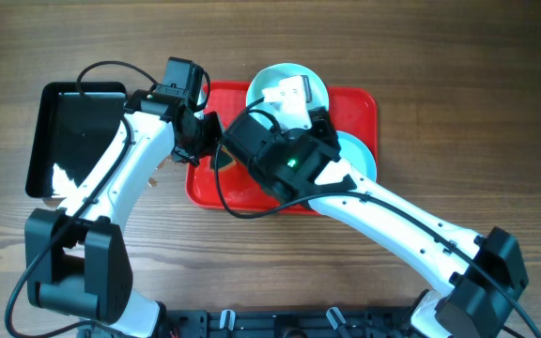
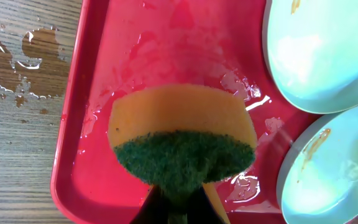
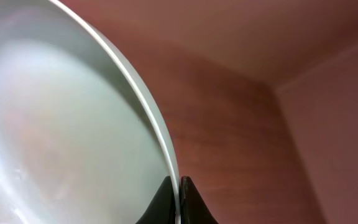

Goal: Clean dirty plates on tray and stack at the side

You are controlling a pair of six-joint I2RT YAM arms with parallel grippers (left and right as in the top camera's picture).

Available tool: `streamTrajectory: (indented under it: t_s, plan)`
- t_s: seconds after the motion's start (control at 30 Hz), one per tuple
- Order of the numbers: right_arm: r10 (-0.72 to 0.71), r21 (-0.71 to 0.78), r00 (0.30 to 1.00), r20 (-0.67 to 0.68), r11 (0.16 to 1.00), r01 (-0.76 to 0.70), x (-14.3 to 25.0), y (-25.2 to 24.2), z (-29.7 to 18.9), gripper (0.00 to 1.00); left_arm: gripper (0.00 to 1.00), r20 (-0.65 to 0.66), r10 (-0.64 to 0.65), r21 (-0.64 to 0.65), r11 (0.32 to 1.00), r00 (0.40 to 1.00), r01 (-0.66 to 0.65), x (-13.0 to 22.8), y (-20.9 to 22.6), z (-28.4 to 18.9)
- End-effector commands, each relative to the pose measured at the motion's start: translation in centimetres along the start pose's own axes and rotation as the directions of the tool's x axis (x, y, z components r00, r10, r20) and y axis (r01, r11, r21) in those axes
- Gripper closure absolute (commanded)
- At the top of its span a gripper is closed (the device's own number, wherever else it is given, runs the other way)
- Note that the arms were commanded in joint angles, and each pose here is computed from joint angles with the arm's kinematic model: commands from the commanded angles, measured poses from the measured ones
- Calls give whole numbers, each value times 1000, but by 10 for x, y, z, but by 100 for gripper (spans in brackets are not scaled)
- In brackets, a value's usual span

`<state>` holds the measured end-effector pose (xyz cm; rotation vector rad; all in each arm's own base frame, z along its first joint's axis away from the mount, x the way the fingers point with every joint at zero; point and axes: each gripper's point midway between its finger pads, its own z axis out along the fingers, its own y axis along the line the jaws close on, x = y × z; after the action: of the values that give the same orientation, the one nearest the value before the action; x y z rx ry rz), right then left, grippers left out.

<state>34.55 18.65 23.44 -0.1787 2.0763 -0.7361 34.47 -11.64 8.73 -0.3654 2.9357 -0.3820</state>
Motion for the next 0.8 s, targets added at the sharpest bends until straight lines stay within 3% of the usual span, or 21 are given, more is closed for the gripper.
streamTrajectory:
  t_s: [0.0,0.3,0.57,0.77]
  plan:
    - [86,125,992,92,987,-97,-19,-28,-6,96,96,-3,13,-9,1000,1000,-13,1,3,3]
    - [79,106,992,99,990,-90,-19,-22,-11,96,96,-3,13,-10,1000,1000,-13,0,3,3]
    - [111,-84,992,51,991,-107,-13,19,-25,96,96,3,14,-6,1000,1000,-14,-1,2,3]
    - [154,-183,981,-120,968,-175,3,25,6,96,96,3,14,-6,1000,1000,-14,-1,2,3]
